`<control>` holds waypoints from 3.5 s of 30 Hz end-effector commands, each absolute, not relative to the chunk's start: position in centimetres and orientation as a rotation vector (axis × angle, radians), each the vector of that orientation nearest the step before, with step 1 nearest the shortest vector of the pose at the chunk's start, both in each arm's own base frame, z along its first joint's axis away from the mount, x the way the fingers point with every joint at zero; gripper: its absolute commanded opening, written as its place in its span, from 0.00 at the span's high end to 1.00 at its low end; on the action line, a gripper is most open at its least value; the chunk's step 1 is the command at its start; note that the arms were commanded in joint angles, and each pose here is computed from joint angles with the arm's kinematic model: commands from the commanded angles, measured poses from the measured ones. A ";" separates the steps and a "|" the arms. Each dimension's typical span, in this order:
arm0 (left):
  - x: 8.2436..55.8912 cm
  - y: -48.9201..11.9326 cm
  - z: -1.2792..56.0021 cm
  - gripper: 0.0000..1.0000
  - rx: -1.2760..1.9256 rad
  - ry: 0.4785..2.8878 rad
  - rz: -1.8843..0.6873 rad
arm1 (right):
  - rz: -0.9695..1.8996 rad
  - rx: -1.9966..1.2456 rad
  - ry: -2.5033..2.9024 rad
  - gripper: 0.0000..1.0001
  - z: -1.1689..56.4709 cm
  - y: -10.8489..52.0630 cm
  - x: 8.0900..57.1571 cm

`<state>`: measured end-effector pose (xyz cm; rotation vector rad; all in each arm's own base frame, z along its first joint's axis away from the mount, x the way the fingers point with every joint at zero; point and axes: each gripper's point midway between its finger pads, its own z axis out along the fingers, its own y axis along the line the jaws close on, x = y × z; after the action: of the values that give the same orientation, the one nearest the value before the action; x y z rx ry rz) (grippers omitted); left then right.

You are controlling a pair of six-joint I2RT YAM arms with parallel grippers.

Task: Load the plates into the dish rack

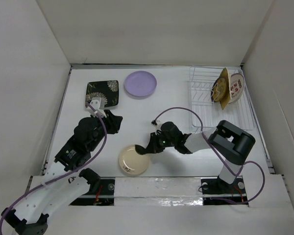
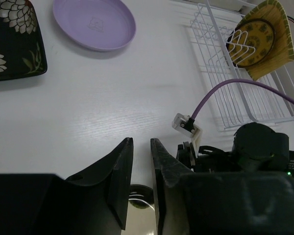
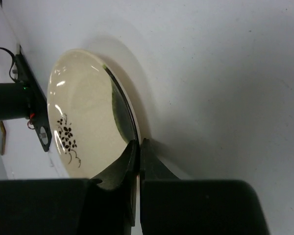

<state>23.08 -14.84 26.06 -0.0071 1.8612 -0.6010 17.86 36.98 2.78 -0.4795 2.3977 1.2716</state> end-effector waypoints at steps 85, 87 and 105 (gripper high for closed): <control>20.7 -14.2 28.2 0.71 0.116 1.672 -0.659 | 0.487 0.443 2.192 0.83 6.5 30.9 58.6; 20.6 -14.2 28.1 0.71 0.117 1.674 -0.659 | 0.487 0.445 2.194 0.91 6.4 30.6 57.9; 20.5 -13.9 28.3 0.71 0.104 1.662 -0.658 | 0.451 0.385 2.160 1.00 8.3 31.2 56.5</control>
<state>20.33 -13.82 27.52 0.1083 1.7022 -0.6516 57.31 30.90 4.60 0.4183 2.2344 0.4926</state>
